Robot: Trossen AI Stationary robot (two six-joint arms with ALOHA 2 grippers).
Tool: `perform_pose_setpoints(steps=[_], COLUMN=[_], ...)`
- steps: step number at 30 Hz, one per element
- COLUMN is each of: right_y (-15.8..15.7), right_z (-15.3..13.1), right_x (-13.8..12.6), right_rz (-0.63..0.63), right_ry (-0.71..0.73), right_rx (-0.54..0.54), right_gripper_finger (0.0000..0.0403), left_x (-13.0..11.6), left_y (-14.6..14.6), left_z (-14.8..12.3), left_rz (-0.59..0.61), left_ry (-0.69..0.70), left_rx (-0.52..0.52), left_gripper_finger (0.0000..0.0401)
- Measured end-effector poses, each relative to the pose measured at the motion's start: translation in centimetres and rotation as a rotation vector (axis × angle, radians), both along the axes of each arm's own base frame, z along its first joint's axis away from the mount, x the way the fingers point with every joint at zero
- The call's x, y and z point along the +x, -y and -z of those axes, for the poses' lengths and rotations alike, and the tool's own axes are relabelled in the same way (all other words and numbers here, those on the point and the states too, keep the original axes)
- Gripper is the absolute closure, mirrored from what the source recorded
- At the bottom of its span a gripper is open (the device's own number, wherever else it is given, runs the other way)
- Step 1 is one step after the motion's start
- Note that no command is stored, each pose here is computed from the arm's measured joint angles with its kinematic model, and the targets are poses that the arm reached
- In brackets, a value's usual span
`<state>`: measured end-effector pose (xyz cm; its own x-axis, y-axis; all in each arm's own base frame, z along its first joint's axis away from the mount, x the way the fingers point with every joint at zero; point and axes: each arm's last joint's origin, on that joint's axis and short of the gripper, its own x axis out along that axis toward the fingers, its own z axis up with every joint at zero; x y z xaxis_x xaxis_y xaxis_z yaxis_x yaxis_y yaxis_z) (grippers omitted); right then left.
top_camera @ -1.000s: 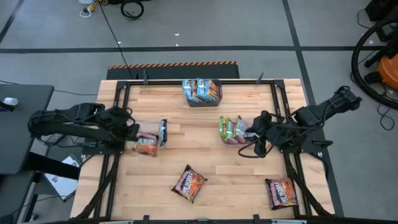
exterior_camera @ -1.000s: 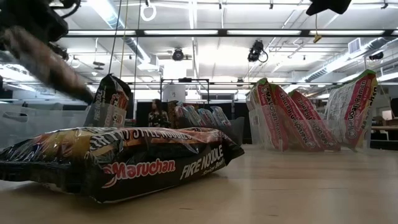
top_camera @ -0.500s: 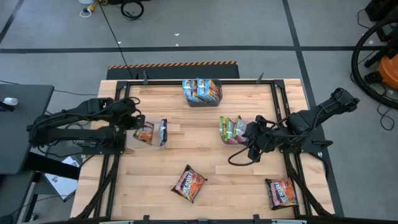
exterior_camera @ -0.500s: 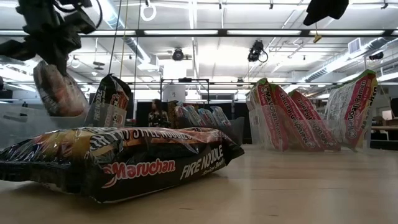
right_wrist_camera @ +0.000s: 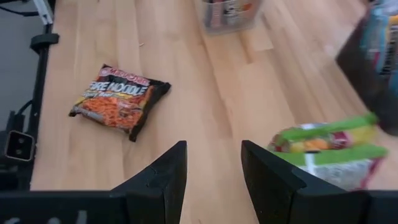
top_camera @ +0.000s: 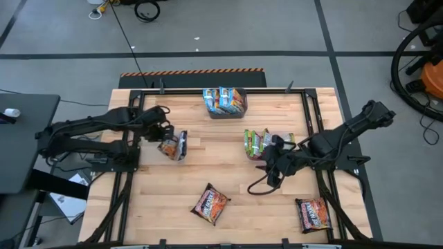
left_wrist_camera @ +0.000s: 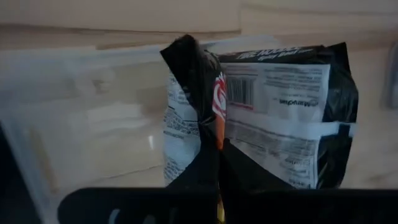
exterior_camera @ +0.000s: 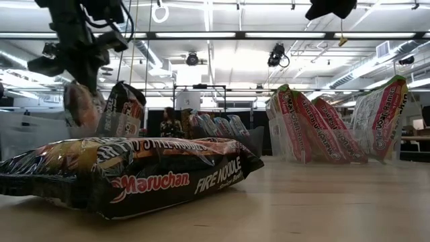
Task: Sort Maruchan noodles
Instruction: Put the black noodle pack into the left transparent bin
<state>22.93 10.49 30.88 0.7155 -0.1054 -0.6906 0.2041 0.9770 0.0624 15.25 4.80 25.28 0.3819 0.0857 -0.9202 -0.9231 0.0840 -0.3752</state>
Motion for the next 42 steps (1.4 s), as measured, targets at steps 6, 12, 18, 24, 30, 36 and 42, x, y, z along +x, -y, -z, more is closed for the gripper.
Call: perform_pose_setpoints(steps=[6,12,18,24,30,36,42], right_y=[-1.4,-2.2,-2.4,-2.5,-2.5,-2.6,-2.8], right_z=[1.2,2.1,2.2,2.1,2.1,1.8,1.5], right_x=[1.2,1.6,1.8,1.9,1.9,2.3,2.6], right_rz=[-0.042,-0.066,-0.072,-0.079,-0.100,-0.104,-0.164], right_ry=[-0.011,-0.039,-0.030,-0.025,-0.021,0.029,0.067], right_rx=[-0.006,-0.025,-0.020,-0.017,-0.049,-0.067,-0.113], right_gripper_finger=[0.0245,0.0245,0.0245,0.0245,0.0245,0.0245,0.0245], left_x=[3.2,6.5,7.8,7.8,7.9,8.8,7.8], left_y=[0.0,0.1,0.0,-0.5,1.7,9.2,17.7], left_z=[1.0,2.1,2.5,-0.1,-3.4,-4.8,-2.3], left_rz=[0.019,0.028,0.061,0.120,0.369,0.661,0.836], left_ry=[0.064,0.158,0.204,0.306,0.400,0.587,0.518], left_rx=[0.010,0.015,0.047,0.128,0.262,0.316,0.386], left_gripper_finger=[0.0392,0.0334,0.0270,0.0251,0.0251,0.0250,0.0250])
